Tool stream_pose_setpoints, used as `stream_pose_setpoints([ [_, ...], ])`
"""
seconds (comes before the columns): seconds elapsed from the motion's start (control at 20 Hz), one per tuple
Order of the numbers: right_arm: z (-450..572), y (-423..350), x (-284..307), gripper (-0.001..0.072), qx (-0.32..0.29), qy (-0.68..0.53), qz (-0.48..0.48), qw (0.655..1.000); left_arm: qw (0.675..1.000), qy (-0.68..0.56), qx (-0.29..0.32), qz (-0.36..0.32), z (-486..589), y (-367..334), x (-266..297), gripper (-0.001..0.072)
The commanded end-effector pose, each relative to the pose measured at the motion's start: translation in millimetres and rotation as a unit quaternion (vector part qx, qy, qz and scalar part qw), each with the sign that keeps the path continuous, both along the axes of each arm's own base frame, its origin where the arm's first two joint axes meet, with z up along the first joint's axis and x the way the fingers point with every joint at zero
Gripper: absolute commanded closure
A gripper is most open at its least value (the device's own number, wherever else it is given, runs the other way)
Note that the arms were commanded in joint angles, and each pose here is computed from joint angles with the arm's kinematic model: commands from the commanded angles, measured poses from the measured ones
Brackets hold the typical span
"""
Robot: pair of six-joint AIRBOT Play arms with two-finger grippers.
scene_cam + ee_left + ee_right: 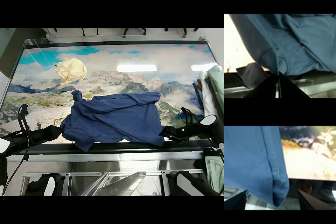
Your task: Fold the shirts.
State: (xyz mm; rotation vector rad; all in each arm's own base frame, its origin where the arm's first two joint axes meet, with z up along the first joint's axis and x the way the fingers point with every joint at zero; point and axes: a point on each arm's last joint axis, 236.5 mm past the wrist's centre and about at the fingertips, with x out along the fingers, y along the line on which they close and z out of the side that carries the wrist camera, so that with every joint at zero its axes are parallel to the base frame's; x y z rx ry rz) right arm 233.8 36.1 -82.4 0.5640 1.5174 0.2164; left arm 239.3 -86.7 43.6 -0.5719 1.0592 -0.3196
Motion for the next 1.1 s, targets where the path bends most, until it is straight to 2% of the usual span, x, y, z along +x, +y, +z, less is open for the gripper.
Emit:
stream_pose_setpoints([
  [0.0,-16.4,3.9,8.3,0.0018,0.038,-0.003,-0.013,0.999,1.000,0.023,-0.009,-0.016,2.1,-8.7,-3.5,0.0688],
  [0.2,-17.4,28.4,14.9,0.0019,0.100,0.000,-0.013,0.995,0.999,0.020,-0.005,-0.044,18.2,-15.9,15.0,0.0689],
  [0.35,-21.5,41.9,11.6,0.0033,0.105,0.006,0.006,0.994,0.996,0.033,0.017,-0.076,15.0,-22.1,22.3,0.0689],
  [0.4,-22.9,42.3,12.3,0.0190,0.104,0.006,0.006,0.995,0.995,0.037,0.021,-0.088,12.7,-26.3,22.1,0.0689],
  [0.45,-23.4,40.8,13.6,0.0564,0.102,0.003,0.005,0.995,0.994,0.040,0.026,-0.098,11.0,-29.9,21.6,0.0689],
  [0.5,-22.3,39.7,14.4,0.0690,0.102,0.000,0.005,0.995,0.993,0.040,0.032,-0.110,10.6,-33.7,21.0,0.0689],
  [0.7,35.3,45.5,19.3,0.0691,0.113,-0.053,0.048,0.991,0.993,-0.007,0.038,-0.107,40.8,-34.6,32.5,0.0689],
  [0.85,130.6,37.7,45.2,0.0691,0.064,-0.186,0.022,0.980,0.993,-0.094,0.047,-0.062,105.1,-18.0,42.9,0.0689],
  [0.95,217.4,32.5,57.6,0.0692,0.034,-0.296,-0.028,0.954,0.982,-0.176,0.056,-0.022,166.4,-5.0,41.2,0.0689],
  [1.05,308.1,26.6,54.9,0.0692,-0.010,-0.419,-0.041,0.907,0.963,-0.260,0.064,0.022,231.0,7.4,31.3,0.0689],
])
